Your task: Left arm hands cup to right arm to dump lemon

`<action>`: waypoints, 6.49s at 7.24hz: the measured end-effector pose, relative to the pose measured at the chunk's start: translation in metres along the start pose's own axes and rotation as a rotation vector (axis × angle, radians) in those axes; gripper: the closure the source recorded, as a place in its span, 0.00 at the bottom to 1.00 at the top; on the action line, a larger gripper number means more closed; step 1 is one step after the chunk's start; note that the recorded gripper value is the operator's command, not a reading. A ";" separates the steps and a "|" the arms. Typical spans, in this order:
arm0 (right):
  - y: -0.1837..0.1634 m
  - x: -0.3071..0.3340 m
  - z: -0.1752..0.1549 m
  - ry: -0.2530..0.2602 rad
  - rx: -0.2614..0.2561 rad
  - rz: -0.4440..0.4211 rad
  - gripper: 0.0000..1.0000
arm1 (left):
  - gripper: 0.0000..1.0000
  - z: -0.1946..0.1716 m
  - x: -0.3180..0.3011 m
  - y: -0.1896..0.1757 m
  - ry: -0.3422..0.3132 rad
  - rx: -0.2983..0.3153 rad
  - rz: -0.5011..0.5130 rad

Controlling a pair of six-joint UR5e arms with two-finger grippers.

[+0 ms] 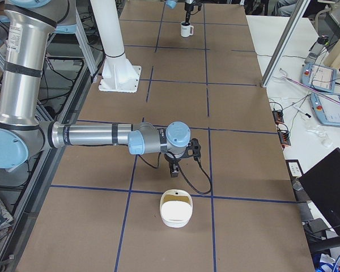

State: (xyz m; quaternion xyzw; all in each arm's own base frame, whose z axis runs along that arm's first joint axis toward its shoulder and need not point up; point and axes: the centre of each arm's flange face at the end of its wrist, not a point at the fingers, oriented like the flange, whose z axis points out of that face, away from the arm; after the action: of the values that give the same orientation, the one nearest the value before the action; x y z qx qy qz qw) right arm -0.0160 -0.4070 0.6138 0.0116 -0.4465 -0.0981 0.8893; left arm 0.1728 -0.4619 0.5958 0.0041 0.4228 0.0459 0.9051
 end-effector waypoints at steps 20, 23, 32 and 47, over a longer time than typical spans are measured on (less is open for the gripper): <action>-0.068 -0.527 0.114 -0.062 0.911 -0.407 0.00 | 1.00 -0.107 0.611 -0.139 0.151 -0.070 -0.413; -0.057 -0.540 0.120 -0.074 0.954 -0.409 0.00 | 1.00 -0.099 0.632 -0.123 0.156 -0.103 -0.409; -0.053 -0.544 0.127 -0.061 0.970 -0.405 0.02 | 0.98 -0.105 0.654 -0.092 0.205 -0.221 -0.381; -0.066 -0.273 0.041 0.070 0.933 -0.138 0.69 | 0.00 -0.131 0.622 -0.107 0.283 -0.169 -0.372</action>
State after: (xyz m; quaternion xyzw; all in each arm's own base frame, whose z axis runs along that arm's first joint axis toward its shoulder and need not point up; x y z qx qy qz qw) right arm -0.2181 -0.4183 0.4154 0.4429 -0.4107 0.0547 0.7951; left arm 0.4785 -0.5189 0.0308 -0.1559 0.5334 -0.0865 0.8269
